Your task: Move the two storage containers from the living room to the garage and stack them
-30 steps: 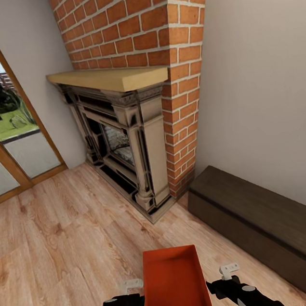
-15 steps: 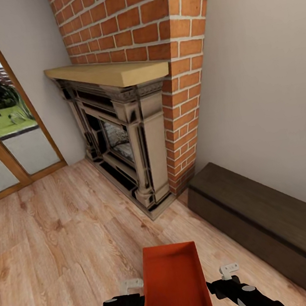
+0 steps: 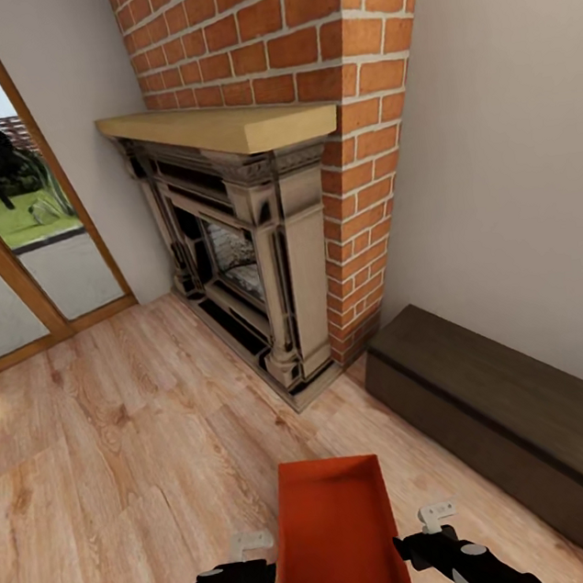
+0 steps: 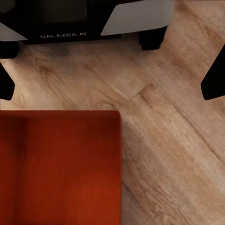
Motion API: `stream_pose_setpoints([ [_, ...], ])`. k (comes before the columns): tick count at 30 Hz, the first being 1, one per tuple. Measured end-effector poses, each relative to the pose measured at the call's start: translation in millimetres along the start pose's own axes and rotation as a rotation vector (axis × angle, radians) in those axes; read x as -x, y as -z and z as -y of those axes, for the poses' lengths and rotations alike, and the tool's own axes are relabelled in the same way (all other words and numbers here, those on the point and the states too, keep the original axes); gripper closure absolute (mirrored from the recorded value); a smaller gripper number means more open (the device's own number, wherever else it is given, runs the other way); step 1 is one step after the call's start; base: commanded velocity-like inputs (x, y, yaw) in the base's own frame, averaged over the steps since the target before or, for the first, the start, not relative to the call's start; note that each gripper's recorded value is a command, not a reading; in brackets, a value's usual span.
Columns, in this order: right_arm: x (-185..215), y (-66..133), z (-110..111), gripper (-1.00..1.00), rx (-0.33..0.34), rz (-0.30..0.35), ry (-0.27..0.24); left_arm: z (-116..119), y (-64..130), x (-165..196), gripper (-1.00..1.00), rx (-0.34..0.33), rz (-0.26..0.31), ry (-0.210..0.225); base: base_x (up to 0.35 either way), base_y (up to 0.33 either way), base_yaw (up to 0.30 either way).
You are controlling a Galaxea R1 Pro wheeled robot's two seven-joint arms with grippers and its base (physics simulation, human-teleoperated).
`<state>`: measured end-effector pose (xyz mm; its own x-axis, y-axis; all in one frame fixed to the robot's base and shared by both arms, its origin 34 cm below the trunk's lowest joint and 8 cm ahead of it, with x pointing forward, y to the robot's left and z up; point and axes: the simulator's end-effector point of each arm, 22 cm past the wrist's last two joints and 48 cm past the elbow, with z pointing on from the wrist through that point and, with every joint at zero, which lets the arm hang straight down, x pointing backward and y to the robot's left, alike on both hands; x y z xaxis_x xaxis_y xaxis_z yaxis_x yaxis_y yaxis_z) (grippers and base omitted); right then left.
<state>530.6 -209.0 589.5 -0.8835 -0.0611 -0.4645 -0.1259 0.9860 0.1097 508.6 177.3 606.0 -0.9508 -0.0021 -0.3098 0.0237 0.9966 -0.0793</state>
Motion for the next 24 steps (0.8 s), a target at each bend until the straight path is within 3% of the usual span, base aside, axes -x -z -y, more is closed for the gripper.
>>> stream_pose_setpoints([
  [5,-2.0,-0.8,0.0,-1.0,0.0,-0.003,-0.001,0.2,-1.1,-1.9,-1.0,0.0,-0.004,0.0,0.0,0.0,0.014],
  [15,-6.9,-2.6,0.0,-1.0,0.001,-0.014,-0.002,-0.2,-3.5,-5.8,-1.0,0.0,-0.014,0.001,0.0,0.0,-0.148],
  [24,-7.5,-2.9,0.0,-1.0,0.001,-0.014,-0.002,-0.3,-3.9,-6.7,-1.0,0.0,-0.016,0.001,0.0,0.0,-0.015],
])
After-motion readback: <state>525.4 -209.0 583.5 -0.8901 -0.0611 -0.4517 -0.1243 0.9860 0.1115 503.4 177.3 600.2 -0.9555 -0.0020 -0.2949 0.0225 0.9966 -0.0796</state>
